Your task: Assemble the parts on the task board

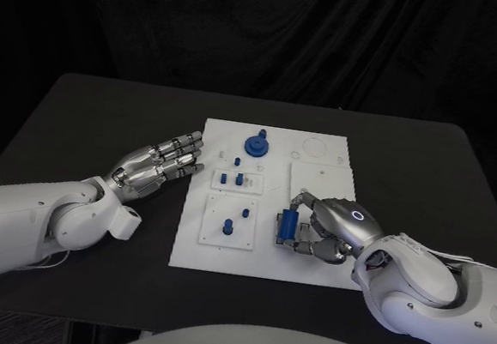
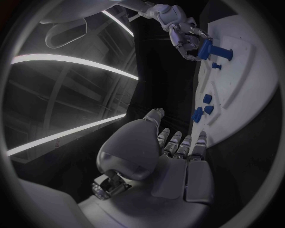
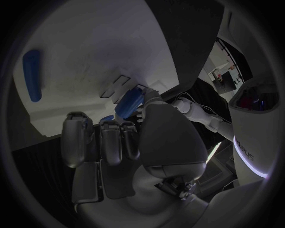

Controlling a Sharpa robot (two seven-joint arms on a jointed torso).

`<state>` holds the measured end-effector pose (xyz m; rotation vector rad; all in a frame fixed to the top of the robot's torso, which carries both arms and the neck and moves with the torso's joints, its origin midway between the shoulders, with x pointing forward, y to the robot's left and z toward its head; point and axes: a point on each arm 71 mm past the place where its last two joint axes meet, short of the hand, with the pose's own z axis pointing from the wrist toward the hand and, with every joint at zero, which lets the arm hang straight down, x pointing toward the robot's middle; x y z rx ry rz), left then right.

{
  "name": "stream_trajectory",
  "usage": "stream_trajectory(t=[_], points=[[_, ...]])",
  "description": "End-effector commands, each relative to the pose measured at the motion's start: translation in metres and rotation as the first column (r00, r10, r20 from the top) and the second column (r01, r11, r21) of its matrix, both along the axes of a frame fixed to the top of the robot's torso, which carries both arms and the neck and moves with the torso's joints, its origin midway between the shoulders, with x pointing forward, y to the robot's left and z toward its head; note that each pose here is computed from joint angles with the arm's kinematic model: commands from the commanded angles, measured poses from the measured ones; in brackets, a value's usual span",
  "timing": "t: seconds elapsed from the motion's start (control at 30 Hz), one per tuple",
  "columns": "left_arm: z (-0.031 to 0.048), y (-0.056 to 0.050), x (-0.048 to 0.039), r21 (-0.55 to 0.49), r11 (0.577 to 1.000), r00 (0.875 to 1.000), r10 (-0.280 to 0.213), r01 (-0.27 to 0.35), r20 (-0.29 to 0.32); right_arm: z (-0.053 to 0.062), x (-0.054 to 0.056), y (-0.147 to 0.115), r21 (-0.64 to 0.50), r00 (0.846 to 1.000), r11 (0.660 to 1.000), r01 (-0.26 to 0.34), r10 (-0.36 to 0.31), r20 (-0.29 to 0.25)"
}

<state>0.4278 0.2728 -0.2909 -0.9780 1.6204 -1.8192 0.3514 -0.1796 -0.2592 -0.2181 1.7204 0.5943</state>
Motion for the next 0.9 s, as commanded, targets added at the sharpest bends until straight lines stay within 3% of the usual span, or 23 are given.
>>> stream_trajectory(t=[0.03,0.33,0.9], points=[[0.0045,-0.0002,-0.0005,-0.055,0.998,0.999,0.006,-0.003,0.046,0.0034,-0.0017,0.0004,0.025,1.000,1.000,-0.003,0.002,0.026],[0.0037,0.0004,-0.0009,-0.053,0.999,0.999,0.005,-0.003,0.041,0.0061,-0.0041,-0.0012,0.043,0.999,0.999,-0.007,0.006,0.034],[0.0029,0.0004,-0.0011,-0.051,0.999,0.999,0.004,-0.002,0.037,0.0030,-0.0082,-0.0026,0.020,0.999,1.000,-0.022,0.023,-0.037]])
